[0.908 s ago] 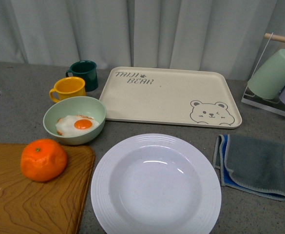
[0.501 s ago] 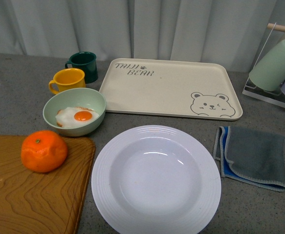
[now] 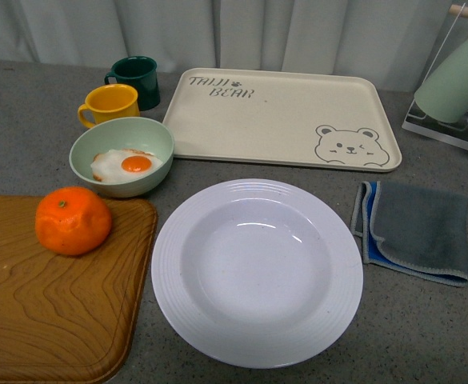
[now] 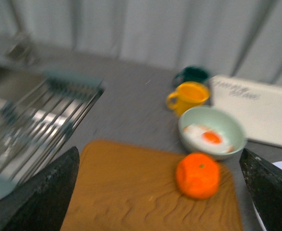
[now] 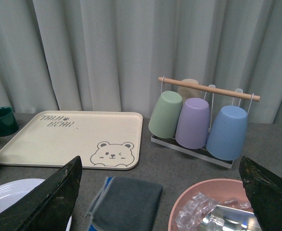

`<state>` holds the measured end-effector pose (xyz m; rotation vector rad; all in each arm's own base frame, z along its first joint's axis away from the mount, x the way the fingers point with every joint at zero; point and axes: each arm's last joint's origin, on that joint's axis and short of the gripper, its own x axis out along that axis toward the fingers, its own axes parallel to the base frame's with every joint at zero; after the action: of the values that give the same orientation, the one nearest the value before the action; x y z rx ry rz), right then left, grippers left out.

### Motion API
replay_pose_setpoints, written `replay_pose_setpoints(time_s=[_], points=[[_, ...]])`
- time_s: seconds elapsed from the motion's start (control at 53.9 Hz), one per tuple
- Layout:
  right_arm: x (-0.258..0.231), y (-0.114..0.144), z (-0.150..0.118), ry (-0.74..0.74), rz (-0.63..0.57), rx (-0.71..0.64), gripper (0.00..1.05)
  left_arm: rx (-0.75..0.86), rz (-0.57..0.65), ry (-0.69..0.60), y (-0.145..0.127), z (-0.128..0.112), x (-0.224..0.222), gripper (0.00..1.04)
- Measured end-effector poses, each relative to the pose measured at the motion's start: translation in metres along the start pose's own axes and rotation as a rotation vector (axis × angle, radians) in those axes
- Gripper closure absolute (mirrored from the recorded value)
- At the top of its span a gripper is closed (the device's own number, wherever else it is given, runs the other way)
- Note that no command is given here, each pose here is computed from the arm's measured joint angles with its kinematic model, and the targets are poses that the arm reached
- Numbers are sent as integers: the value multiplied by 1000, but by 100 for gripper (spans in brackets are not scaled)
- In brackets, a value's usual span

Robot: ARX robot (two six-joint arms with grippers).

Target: Place orange and plate with both arms

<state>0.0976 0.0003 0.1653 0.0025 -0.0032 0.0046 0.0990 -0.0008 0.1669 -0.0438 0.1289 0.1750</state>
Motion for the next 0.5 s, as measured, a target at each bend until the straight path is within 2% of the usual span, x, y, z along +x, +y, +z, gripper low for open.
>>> replay_pose_setpoints(time_s=[0.037,0.093,0.315,0.501], points=[[0,0,0,0,-1,0,9,-14,102,56,-1,-2,5,7],[0,0,0,-1,0,0,9,-32,170,85,-3,-4,13,7],[0,0,0,0,0,0,9,-146,150,119,-11,12,50,7],[0,0,0,-1,0,0,9,-156,151,233,-21,0,89,7]])
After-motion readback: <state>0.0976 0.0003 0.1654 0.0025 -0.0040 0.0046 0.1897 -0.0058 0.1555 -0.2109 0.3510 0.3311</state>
